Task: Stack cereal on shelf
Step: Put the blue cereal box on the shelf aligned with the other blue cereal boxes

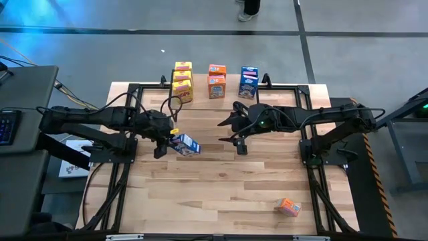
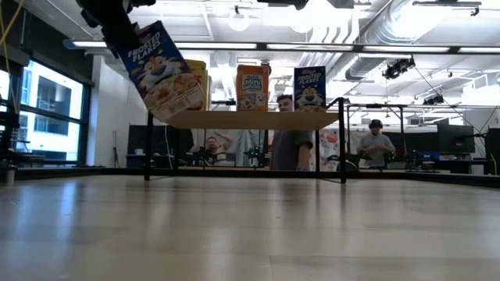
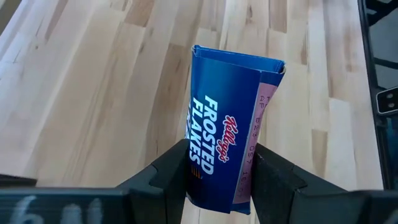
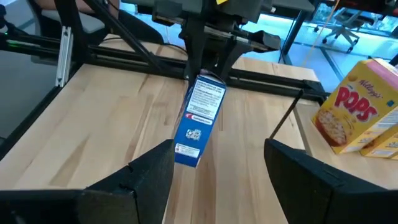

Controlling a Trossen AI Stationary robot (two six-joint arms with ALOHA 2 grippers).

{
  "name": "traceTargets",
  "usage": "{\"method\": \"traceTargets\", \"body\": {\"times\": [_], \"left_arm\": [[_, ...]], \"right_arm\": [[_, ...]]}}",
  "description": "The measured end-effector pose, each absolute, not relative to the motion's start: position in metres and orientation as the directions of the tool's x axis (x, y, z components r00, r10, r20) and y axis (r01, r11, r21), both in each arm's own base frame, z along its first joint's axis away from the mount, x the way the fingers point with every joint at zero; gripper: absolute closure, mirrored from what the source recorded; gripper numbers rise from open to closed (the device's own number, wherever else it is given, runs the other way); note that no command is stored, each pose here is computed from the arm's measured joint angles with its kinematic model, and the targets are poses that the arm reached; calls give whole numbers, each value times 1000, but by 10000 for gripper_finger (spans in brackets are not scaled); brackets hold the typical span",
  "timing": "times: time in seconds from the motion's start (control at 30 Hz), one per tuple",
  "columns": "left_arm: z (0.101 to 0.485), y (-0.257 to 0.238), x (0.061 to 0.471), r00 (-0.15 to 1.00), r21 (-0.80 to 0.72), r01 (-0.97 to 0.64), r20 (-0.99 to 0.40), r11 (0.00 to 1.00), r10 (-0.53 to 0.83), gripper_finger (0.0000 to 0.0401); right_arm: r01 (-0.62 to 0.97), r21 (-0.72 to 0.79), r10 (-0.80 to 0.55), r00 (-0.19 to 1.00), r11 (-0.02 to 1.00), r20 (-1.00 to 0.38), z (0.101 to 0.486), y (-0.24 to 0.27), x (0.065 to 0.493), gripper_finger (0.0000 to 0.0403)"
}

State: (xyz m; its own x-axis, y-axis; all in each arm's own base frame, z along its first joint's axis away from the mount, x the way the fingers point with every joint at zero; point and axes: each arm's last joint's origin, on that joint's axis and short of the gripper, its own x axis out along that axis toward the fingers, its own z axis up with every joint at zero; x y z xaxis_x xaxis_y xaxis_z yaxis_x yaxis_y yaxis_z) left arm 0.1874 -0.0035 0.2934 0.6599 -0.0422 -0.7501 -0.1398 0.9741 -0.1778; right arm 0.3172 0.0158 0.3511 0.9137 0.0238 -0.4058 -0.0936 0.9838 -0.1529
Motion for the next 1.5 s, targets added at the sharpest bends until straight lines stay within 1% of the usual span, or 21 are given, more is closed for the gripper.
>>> {"method": "traceTargets", "body": {"times": [0.1, 0.33, 0.53, 0.63, 0.83, 1.03, 1.27, 1.5], "left_arm": [[295, -6, 190, 677, -181, -126, -734, 975, -49, 266], [293, -11, 194, 676, -184, -107, -734, 977, -64, 266], [287, -15, 201, 652, -190, -107, -754, 976, -76, 266], [283, -17, 206, 639, -187, -101, -765, 977, -80, 266], [281, -21, 213, 653, -190, -81, -752, 978, -92, 266], [282, -24, 216, 674, -185, -72, -734, 980, -89, 266], [284, -24, 218, 689, -184, -73, -720, 980, -83, 266], [288, -23, 222, 735, -151, -87, -677, 985, -39, 266]], "right_arm": [[-105, -158, 34, 917, 982, -397, 352, 19, 317, 162], [-134, -150, 64, 915, 979, -398, 350, 30, 319, 162], [-154, -127, 84, 895, 980, -438, 336, 39, 329, 162], [-142, -117, 73, 884, 983, -463, 326, 40, 337, 162], [-132, -114, 62, 874, 985, -481, 310, 43, 351, 162], [-117, -73, 66, 866, 990, -496, 299, 44, 360, 162], [-96, -58, 57, 878, 994, -474, 296, 44, 366, 162], [-28, 36, 41, 909, 999, -415, 299, 44, 371, 162]]}}
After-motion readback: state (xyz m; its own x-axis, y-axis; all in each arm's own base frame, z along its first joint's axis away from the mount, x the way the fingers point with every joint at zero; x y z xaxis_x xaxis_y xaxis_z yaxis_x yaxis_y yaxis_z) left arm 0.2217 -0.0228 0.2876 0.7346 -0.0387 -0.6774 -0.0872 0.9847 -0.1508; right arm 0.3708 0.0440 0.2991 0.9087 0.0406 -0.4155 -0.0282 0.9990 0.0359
